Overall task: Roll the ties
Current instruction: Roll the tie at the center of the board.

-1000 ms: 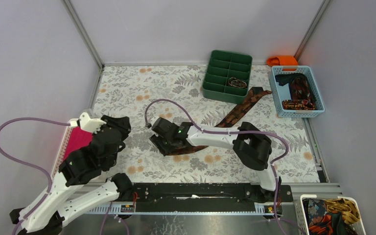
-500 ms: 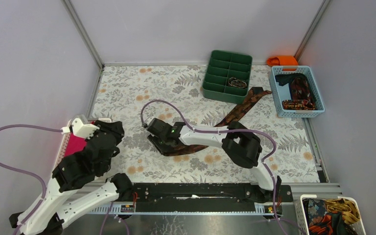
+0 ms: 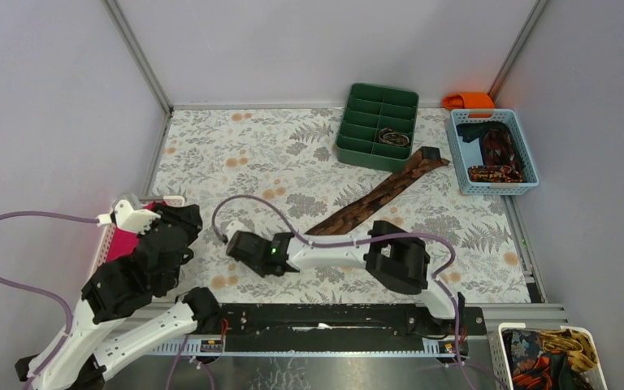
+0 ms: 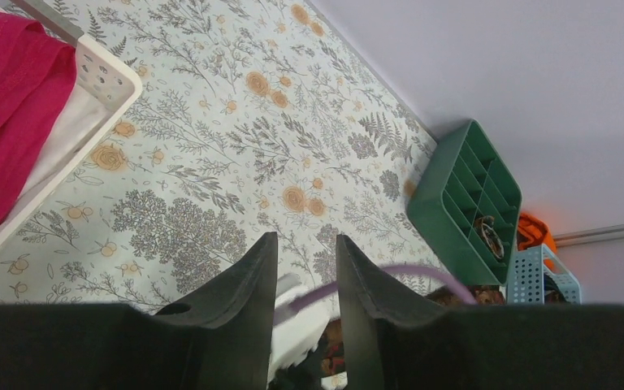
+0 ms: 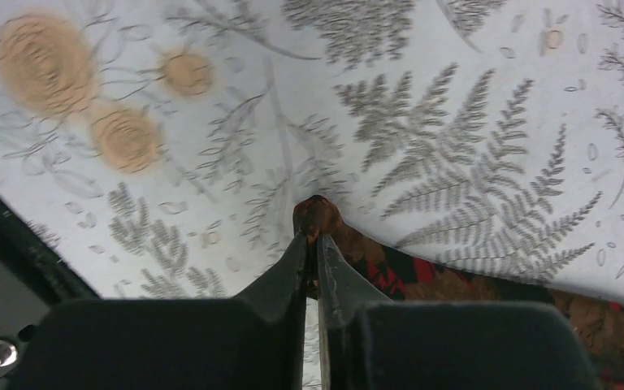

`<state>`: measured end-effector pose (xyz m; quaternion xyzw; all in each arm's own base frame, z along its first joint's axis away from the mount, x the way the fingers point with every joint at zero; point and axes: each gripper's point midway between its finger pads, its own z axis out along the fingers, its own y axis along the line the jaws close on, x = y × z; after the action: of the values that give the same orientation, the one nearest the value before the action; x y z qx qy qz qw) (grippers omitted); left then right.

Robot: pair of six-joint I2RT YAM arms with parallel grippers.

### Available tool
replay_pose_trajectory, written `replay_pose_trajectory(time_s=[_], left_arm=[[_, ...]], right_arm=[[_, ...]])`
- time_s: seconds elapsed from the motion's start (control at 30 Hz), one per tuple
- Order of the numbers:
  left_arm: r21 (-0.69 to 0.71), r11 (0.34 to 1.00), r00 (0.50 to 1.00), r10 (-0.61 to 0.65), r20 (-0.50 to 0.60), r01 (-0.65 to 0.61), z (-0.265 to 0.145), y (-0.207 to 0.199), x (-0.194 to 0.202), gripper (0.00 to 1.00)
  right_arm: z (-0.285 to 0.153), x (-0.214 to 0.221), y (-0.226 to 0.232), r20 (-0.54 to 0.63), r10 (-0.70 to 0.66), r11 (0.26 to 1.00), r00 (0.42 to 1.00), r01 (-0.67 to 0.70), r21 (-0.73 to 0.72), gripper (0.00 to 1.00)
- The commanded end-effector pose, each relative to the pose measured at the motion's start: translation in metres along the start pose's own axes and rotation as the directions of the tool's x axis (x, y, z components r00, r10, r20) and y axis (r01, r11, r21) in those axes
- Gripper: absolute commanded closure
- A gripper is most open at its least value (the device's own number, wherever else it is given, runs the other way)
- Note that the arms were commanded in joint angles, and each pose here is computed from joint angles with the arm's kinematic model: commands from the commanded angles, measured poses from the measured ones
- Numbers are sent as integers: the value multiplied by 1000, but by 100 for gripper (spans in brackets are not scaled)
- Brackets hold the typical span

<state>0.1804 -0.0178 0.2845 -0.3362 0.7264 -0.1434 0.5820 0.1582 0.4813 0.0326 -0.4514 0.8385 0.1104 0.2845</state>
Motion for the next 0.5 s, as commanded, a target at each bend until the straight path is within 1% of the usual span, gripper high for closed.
replay_pose_trajectory(time_s=[0.0, 0.07, 0.1, 0.13, 0.2, 0.27, 0.33, 0.37, 0.4, 0.43, 0.47], left_arm=[[17, 999, 999, -31, 12, 31, -8, 6, -11, 62], [19, 999, 999, -32, 15, 32, -8, 8, -12, 62], [18, 999, 999, -28, 16, 27, -8, 9, -11, 62], [16, 1000, 1000, -24, 16, 23, -7, 10, -10, 62], [10, 1000, 1000, -13, 17, 13, -6, 12, -8, 62], [5, 1000, 1000, -4, 14, 4, -5, 13, -5, 62], [5, 1000, 1000, 2, 5, -2, -4, 13, -1, 62], [3, 1000, 1000, 3, 2, -3, -4, 14, 0, 62], [4, 1000, 1000, 2, 0, -2, -4, 14, 1, 62], [3, 1000, 1000, 4, -3, -4, -3, 14, 2, 62], [3, 1000, 1000, 6, -5, -6, -3, 15, 3, 62]], right_arm=[[-17, -5, 18, 73, -86, 995, 994, 81, 65, 93], [-16, 4, 23, 72, -126, 987, 989, 118, 108, 94], [-15, 9, 24, 72, -150, 980, 986, 139, 140, 96], [-15, 12, 22, 73, -174, 970, 982, 158, 186, 100], [-15, 19, 16, 66, -219, 943, 974, 193, 273, 100], [-12, 27, 15, 43, -241, 928, 970, 217, 302, 100], [-8, 36, 17, 10, -241, 930, 971, 228, 289, 99], [-6, 42, 18, -3, -236, 933, 972, 227, 280, 96], [-4, 45, 20, -2, -227, 938, 974, 219, 269, 87], [-3, 50, 20, -7, -220, 941, 975, 214, 263, 75], [-2, 53, 20, -6, -213, 944, 977, 208, 256, 67]])
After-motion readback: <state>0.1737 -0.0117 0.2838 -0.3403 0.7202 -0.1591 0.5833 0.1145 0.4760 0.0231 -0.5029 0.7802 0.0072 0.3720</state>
